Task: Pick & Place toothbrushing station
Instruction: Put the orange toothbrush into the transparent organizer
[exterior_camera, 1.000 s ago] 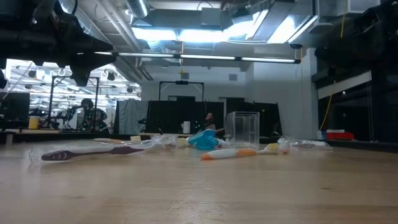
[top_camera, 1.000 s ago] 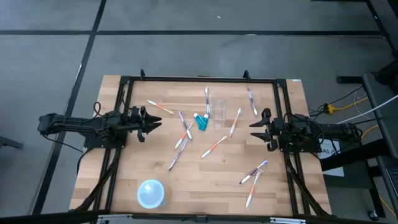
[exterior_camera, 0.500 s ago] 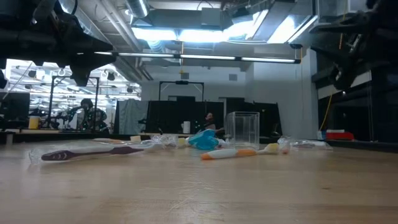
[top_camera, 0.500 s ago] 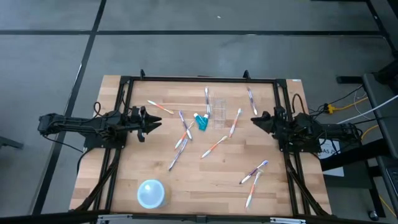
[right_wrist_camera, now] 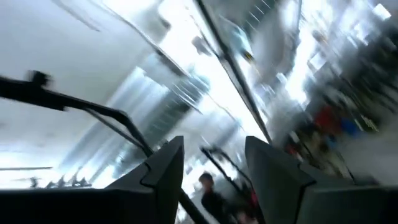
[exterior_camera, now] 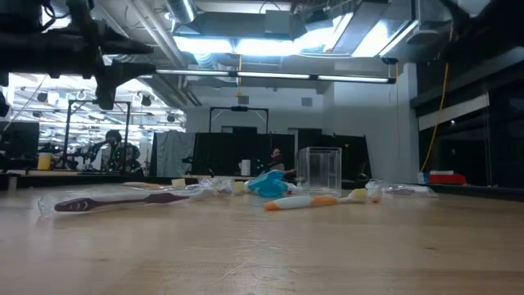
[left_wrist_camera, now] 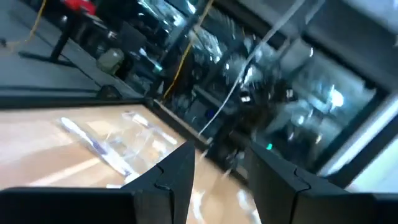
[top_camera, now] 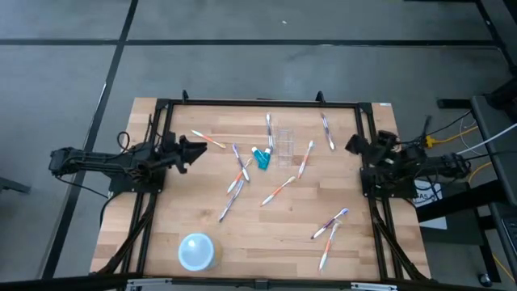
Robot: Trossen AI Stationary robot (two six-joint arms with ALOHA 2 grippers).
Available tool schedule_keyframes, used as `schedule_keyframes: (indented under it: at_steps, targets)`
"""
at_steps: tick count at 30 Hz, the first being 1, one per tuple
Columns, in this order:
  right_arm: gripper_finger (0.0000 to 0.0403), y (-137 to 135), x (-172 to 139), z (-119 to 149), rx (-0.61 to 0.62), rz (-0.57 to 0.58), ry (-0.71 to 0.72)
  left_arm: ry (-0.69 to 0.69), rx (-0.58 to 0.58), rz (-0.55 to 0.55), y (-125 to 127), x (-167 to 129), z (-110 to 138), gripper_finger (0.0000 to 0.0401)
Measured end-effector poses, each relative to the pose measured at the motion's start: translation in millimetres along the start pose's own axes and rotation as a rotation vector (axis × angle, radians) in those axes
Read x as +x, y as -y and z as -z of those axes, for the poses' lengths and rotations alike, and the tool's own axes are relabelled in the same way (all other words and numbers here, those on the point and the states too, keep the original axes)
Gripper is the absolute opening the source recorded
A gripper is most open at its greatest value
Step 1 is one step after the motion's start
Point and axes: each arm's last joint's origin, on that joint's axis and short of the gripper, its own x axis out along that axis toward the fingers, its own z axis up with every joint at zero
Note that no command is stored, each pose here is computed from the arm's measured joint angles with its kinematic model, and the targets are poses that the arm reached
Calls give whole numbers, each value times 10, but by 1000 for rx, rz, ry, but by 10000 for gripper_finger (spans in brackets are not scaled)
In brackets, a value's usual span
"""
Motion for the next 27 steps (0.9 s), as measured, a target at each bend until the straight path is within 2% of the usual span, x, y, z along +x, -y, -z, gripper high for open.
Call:
schedule_keyframes:
  at_steps: [2,5,7,9,13,16,18,20,22,25,27]
  targets:
    - [174,-67,35,-45,-60,-54,50,29,-43,109,69,-5,-59,136]
    - [174,-212,180,-115,-165,-129,73,97,-78,347,212,-47,-193,136]
    - [174,-356,340,-169,-251,-218,58,193,-92,502,311,-110,-317,136]
    - [174,-518,535,-228,-355,-311,42,295,-87,596,392,-169,-441,136]
    - [174,-880,937,-408,-537,-482,89,455,-25,684,536,-247,-659,136]
    - [174,-1122,1203,-560,-546,-536,71,528,34,682,653,-255,-819,136]
    - [174,-1284,1350,-684,-548,-526,-18,571,64,674,740,-247,-932,136]
    - [174,-1447,1496,-831,-565,-452,-121,600,101,676,841,-234,-1053,136]
    - [174,-1555,1634,-956,-567,-277,-239,614,147,676,959,-212,-1188,136]
    - [174,-1603,1806,-1054,-537,104,-431,555,211,624,1133,-133,-1372,136]
    - [174,-1556,1847,-1048,-500,389,-561,476,254,528,1227,-63,-1480,136]
